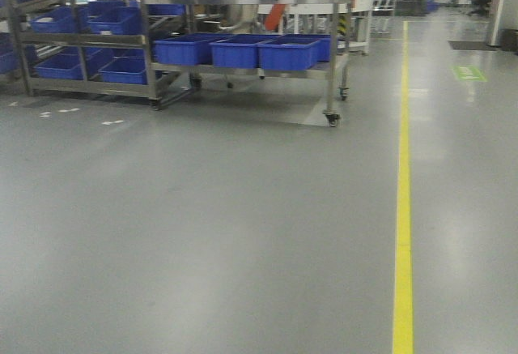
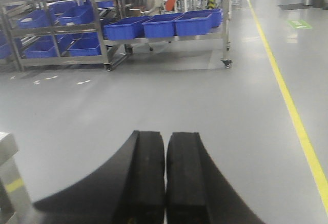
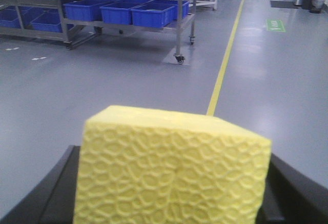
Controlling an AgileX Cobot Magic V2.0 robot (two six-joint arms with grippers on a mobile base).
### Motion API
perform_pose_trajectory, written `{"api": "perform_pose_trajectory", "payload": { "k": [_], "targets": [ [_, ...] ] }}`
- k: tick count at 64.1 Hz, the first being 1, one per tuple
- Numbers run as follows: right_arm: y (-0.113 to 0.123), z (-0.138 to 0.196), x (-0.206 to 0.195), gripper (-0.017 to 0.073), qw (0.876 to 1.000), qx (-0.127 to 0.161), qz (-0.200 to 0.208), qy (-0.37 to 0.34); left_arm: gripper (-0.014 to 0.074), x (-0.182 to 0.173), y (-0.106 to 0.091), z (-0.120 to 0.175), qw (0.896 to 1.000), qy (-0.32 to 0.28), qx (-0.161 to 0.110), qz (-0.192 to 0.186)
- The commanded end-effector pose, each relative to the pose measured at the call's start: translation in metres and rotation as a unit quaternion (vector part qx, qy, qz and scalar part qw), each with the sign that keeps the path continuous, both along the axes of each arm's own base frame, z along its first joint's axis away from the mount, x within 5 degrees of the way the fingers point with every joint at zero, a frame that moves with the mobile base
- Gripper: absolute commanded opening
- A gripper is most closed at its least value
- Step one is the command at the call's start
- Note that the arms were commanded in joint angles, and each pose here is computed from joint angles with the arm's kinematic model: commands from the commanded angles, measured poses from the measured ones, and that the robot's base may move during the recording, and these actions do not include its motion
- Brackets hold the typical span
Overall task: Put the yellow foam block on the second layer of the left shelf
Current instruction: 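Drive the base across the floor carrying the cube in the right gripper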
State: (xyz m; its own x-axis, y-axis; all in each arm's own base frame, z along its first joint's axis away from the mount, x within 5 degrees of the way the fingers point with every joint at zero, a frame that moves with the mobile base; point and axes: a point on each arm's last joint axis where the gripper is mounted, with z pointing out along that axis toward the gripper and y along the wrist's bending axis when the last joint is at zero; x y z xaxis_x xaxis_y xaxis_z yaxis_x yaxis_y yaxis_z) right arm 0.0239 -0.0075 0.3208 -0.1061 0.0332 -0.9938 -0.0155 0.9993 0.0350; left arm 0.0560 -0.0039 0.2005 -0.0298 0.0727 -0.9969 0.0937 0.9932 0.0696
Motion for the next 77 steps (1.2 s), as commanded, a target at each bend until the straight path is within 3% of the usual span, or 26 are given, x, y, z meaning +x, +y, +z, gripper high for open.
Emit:
{"api": "perform_pose_trajectory", "payload": {
  "k": [1, 77],
  "targets": [
    [0.0006, 0.0154, -0.0002, 0.0309, 0.999, -0.007, 0.003, -0.051, 0.0136, 0.0000, -0.0024, -0.0011, 0.999, -0.033, -0.007, -0.014],
    [0.0006, 0.0154, -0.0002, 0.0309, 0.999, -0.007, 0.003, -0.051, 0.0136, 0.0000, -0.0024, -0.0011, 0.999, -0.033, -0.007, -0.014]
  ]
}}
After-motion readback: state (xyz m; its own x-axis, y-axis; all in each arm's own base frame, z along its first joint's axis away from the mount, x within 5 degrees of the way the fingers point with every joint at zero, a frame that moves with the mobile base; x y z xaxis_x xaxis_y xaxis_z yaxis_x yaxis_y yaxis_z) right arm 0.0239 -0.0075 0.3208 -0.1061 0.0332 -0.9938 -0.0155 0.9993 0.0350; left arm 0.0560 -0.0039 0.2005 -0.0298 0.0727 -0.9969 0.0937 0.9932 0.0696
